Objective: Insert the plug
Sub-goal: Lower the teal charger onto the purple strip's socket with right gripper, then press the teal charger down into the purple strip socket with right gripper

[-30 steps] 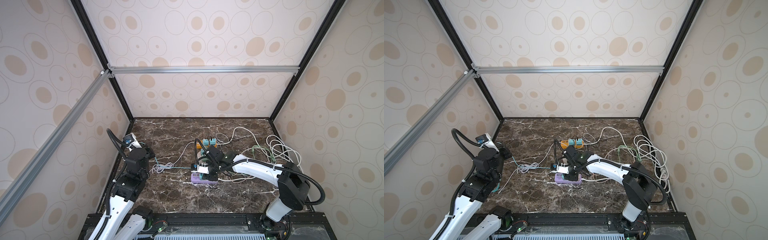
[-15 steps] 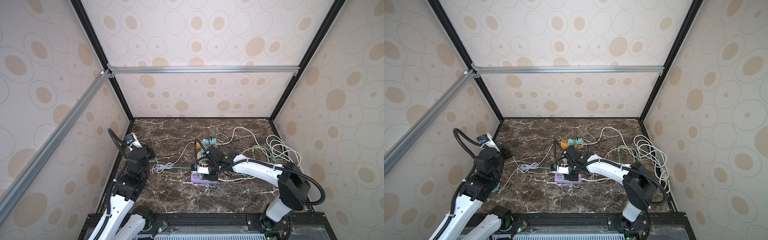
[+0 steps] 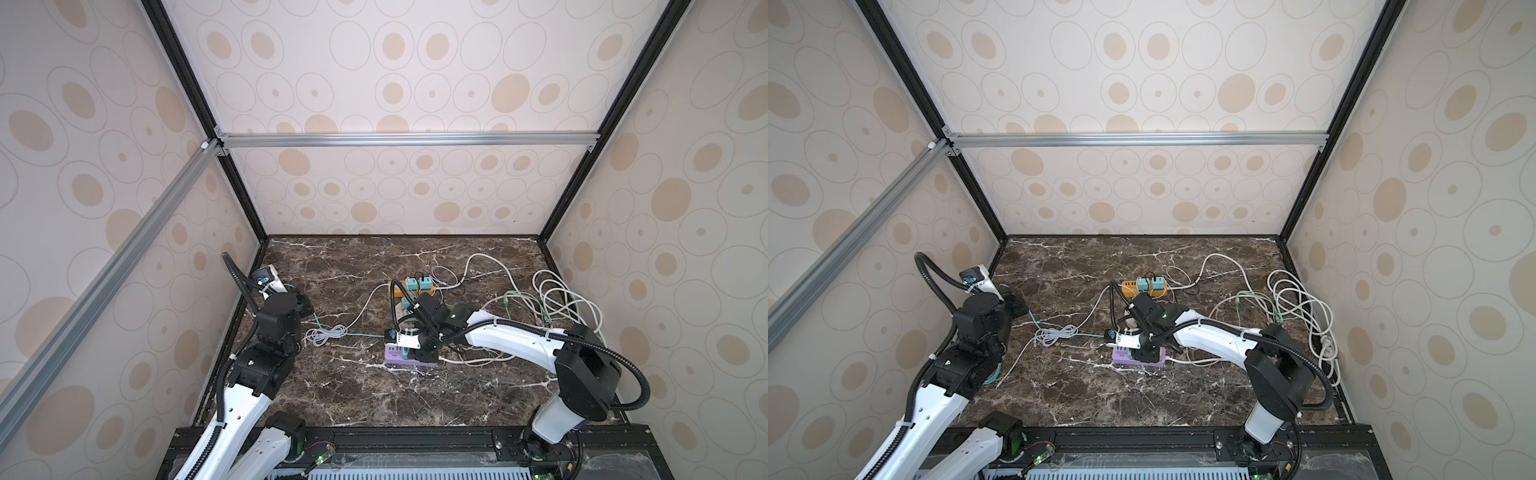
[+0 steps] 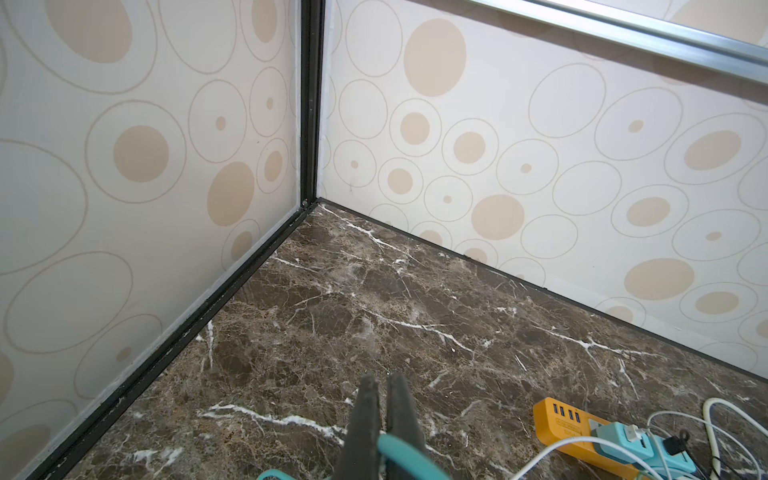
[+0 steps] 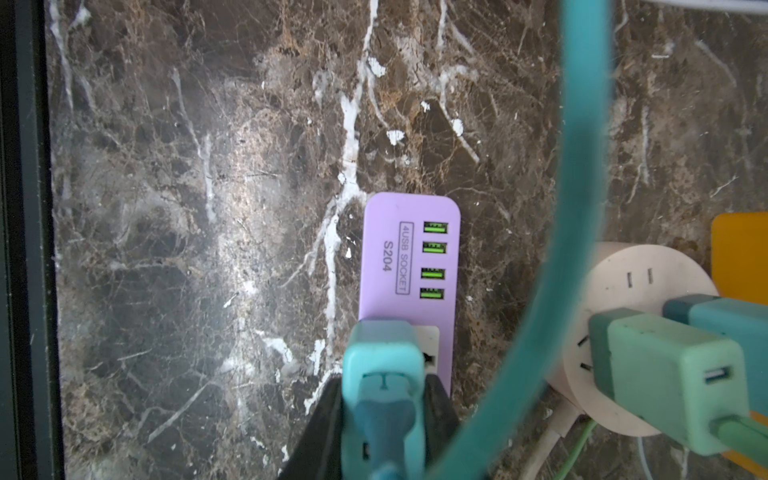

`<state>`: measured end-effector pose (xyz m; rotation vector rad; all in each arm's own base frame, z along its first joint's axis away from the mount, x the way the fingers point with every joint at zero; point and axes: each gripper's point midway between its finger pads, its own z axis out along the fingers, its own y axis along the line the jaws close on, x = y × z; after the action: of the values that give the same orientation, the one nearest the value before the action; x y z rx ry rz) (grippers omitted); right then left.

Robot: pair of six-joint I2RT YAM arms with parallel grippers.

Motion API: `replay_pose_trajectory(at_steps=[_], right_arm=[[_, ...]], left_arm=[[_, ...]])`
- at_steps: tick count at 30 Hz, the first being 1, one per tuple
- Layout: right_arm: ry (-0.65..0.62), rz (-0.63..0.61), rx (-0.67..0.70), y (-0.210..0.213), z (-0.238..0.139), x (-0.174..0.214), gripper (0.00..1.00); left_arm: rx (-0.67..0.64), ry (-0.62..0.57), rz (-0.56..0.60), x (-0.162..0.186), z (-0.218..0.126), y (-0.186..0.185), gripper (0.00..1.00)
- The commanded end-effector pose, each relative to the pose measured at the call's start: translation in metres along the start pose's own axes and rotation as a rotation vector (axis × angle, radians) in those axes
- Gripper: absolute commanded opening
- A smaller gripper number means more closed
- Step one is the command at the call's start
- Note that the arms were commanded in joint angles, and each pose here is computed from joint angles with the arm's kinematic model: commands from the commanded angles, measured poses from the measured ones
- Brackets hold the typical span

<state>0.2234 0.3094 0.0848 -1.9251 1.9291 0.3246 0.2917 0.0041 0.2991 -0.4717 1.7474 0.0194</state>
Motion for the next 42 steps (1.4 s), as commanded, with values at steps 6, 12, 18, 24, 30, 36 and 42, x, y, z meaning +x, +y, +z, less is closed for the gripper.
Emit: replay_pose_trajectory(at_steps=[6,12,18,24,30,36,42], right_arm=[[0.024,-0.002,-0.07,0.011,0.002,0.017,0.1],[0.107,-0.033,-0.088,0.01,-0.001,0.03,0.2],[0.159,-0.072,-0.108,0.01,-0.001,0.036,0.24],[0.196,-0.084,-0.133,0.01,-0.003,0.038,0.27],[0.203,-0.09,-0.158,0.012,-0.004,0.037,0.28],[0.245,-0.096,-0.188,0.015,-0.001,0.044,0.26],[0.278,-0.103,-0.187,0.015,0.001,0.052,0.27]], left_arm=[[-0.003,-0.025,-0.008,-0.012,-0.001,-0.001,0.0],[0.012,-0.026,-0.019,-0.011,-0.002,-0.002,0.0],[0.01,-0.017,-0.013,-0.008,-0.002,-0.002,0.0],[0.014,-0.016,-0.014,-0.008,-0.002,-0.002,0.0],[0.014,-0.008,-0.008,-0.006,-0.001,-0.003,0.0],[0.014,-0.005,-0.003,-0.006,-0.001,-0.003,0.0],[0.013,-0.002,0.0,-0.004,0.0,-0.003,0.0]])
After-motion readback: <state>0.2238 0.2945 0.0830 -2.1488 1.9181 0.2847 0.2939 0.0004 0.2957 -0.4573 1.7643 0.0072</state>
